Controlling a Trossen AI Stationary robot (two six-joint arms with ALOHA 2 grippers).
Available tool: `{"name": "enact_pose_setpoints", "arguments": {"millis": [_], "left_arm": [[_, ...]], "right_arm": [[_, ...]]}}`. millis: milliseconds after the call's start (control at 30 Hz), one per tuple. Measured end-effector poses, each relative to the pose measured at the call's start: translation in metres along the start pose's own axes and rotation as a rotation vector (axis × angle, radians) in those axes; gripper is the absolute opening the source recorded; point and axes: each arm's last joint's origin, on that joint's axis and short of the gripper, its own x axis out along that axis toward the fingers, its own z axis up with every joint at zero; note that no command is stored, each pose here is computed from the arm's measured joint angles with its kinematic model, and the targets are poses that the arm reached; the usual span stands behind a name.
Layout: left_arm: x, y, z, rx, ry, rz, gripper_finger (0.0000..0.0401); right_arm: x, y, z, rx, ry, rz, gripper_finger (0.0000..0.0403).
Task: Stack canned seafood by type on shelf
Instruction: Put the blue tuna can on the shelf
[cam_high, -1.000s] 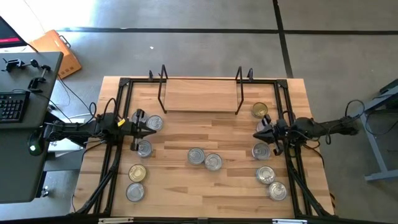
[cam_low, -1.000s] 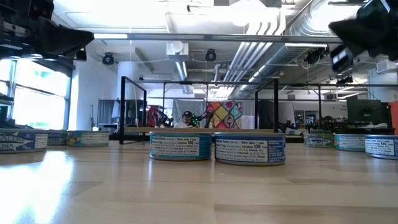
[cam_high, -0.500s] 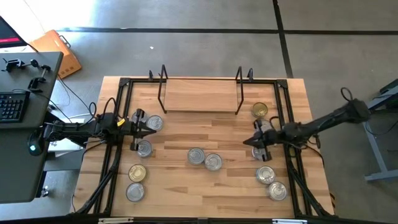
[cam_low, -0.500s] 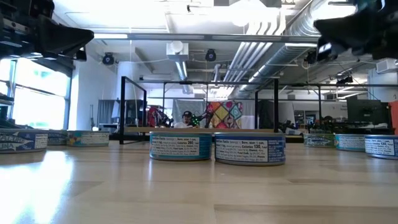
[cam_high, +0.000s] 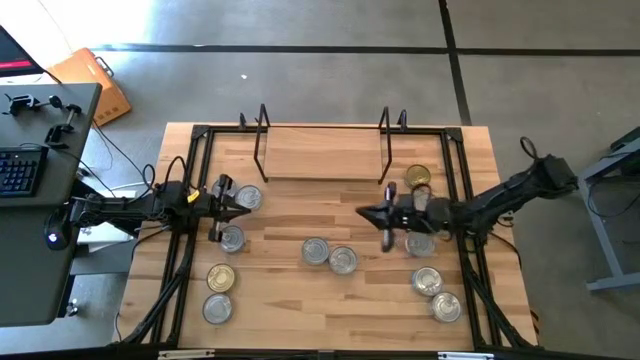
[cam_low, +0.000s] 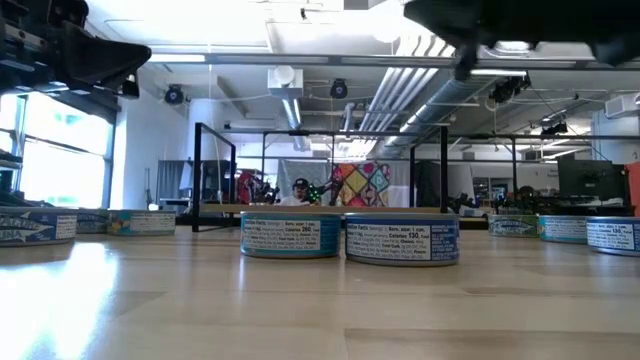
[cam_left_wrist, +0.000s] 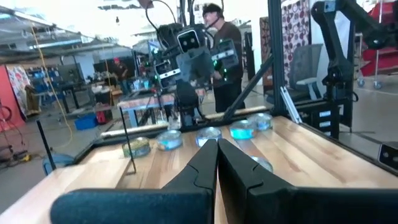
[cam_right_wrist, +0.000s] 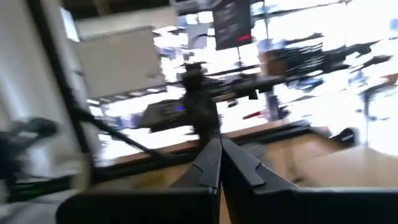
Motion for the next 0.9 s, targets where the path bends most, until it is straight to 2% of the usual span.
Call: {"name": "enact_pose_setpoints", "arguments": {"millis": [167,300,433,533,667,800,900], "left_arm": [[0.000,0.000,0.002,0.002,-0.020,0.003,0.0005],[0.000,0.000,0.002,0.000,-0.017,0.003,0.0005],[0.000,0.000,0.002,0.042,-0.016,0.003,0.0005],[0.000,0.000,0.002,0.071,-0.016,0.003,0.0005],[0.000,0.000,0.001,0.070,-0.014,0.003,0.0005],[0.000,0.000,0.001,0.070,-0.014,0.003,0.0005],[0.000,0.000,0.002,0.090,-0.019,0.005,0.0005]], "right_arm": [[0.035,0.011,0.023,-0.101,0.008,-0.010,0.0000],[0.049,0.026,0.032,-0.191,0.251,0.116,0.0000],[0.049,0.041,0.031,-0.146,0.488,0.076,0.0000],[0.043,0.055,0.011,-0.155,0.620,0.075,0.0002],[0.031,0.064,-0.028,-0.098,0.729,0.044,0.0021],[0.020,0.064,-0.071,-0.045,0.808,0.008,0.0072],[0.017,0.065,-0.092,-0.123,0.815,0.060,0.0124]]}}
